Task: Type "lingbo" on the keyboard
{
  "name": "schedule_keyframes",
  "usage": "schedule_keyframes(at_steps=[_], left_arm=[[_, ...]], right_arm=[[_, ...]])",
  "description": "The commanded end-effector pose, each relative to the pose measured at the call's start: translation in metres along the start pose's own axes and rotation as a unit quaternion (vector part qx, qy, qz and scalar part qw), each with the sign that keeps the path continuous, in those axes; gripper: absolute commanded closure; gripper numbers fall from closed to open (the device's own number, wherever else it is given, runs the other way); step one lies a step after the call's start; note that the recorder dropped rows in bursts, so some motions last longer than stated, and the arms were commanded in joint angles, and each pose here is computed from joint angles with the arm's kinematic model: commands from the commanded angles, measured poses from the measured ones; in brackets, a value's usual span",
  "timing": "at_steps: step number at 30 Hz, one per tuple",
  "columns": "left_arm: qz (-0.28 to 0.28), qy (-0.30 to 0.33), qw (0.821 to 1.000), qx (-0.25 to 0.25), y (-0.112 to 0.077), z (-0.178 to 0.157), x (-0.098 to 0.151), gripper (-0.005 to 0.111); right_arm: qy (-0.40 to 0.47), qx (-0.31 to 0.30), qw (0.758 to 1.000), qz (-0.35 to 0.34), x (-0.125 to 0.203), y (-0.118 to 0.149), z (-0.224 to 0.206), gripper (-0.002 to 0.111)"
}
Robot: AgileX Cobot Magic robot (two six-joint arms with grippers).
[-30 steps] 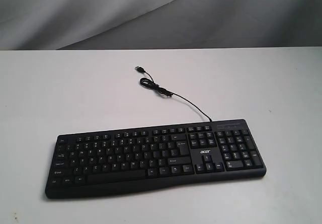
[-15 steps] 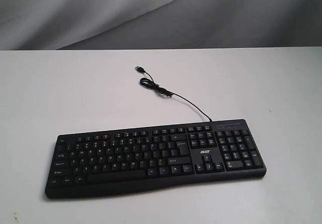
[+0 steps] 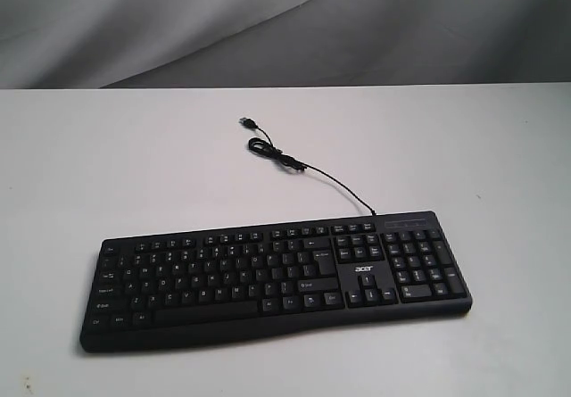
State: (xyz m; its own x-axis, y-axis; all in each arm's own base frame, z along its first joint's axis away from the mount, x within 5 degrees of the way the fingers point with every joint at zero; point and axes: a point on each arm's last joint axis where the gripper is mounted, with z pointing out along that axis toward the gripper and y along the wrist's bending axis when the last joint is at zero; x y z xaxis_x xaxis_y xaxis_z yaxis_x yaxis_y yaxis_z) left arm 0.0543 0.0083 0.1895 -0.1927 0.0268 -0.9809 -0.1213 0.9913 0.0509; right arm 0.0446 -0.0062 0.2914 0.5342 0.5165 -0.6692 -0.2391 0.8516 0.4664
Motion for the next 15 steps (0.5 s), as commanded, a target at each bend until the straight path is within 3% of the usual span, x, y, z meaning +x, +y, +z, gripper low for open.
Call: schedule_keyframes(at_steps=[1, 5, 7, 12, 15], left_arm=[[-0.001, -0.006, 1.0, 0.0, 0.0, 0.0, 0.0, 0.106], [-0.001, -0.006, 1.0, 0.0, 0.0, 0.0, 0.0, 0.106], [-0.001, -0.006, 1.0, 0.0, 0.0, 0.0, 0.0, 0.106], [-0.001, -0.006, 1.0, 0.0, 0.0, 0.0, 0.0, 0.106], [-0.001, -0.006, 1.0, 0.0, 0.0, 0.0, 0.0, 0.106]], right_arm=[[0.055, -0.046, 0.996, -0.054, -0.012, 0.025, 0.045, 0.108], [0.113, -0.082, 0.977, -0.159, -0.014, 0.04, 0.096, 0.108], [0.179, -0.053, 0.952, -0.241, -0.011, 0.036, 0.138, 0.108], [0.318, 0.09, 0.868, -0.371, 0.008, -0.004, 0.196, 0.108], [0.389, 0.164, 0.812, -0.403, 0.028, -0.032, 0.211, 0.108]])
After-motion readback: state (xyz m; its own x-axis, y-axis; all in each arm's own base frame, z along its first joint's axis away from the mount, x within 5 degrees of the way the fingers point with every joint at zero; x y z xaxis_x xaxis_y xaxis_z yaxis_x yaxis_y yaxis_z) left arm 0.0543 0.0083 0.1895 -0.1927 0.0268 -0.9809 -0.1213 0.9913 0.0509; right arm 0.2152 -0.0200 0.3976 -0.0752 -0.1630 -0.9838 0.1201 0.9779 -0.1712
